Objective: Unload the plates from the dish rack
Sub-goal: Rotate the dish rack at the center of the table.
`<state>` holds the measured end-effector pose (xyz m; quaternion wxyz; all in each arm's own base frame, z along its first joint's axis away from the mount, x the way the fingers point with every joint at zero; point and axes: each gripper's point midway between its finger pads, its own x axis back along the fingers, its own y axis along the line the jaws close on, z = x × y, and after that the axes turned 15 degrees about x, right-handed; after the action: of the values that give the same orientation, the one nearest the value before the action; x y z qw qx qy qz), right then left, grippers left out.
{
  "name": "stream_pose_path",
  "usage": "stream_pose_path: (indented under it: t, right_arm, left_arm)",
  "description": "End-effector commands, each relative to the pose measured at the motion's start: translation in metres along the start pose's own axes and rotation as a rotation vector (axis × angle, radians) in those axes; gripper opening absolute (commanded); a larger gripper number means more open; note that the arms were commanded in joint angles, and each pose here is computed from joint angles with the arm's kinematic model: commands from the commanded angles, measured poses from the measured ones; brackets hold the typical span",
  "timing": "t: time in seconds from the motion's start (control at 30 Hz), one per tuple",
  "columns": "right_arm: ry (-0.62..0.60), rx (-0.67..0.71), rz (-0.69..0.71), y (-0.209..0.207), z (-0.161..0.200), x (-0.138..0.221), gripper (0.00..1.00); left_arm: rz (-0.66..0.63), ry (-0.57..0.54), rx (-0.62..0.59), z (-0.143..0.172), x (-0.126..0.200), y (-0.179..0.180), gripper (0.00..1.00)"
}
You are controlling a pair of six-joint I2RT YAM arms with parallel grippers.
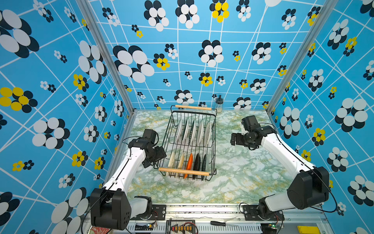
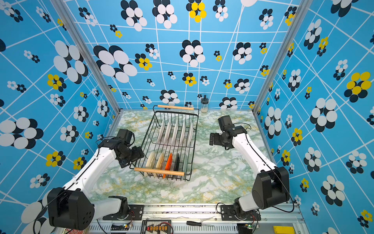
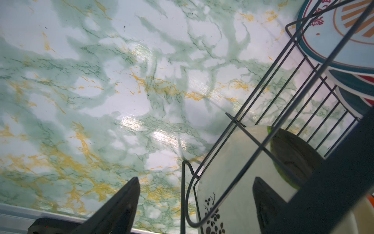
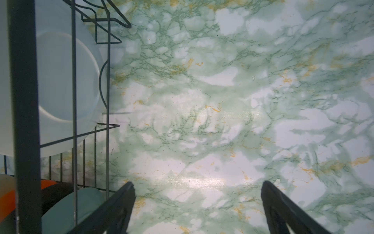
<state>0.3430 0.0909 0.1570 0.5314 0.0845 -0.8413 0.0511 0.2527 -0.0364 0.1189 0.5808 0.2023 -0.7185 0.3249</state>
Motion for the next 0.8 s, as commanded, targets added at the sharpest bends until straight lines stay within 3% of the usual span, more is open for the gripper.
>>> stream_pose_path:
  t: [0.0, 0.27, 0.5, 0.77]
  right_arm:
    - [-0.006, 0.026, 0.026, -0.001, -0.010, 0.001, 0.99]
    - [-0.025, 0.076, 0.023, 0.005, -0.031, -0.002, 0.99]
    - [-0.052, 0.204, -0.006, 0.028, -0.055, -0.011, 0.99]
    - [-0.126, 0.300, -0.022, 0.045, -0.106, -0.026, 0.99]
  left_arm:
    - [-0.057, -0.036, 0.002, -0.018, -0.001, 0.008, 0.87]
    - [-0.113, -0.024, -0.032, -0.041, -0.007, 0.007, 0.85]
    - [-0.109, -0.037, -0.033, -0.068, -0.006, -0.004, 0.87]
    - [-0.101, -0.053, -0.017, -0.103, -0.008, -0.011, 0.87]
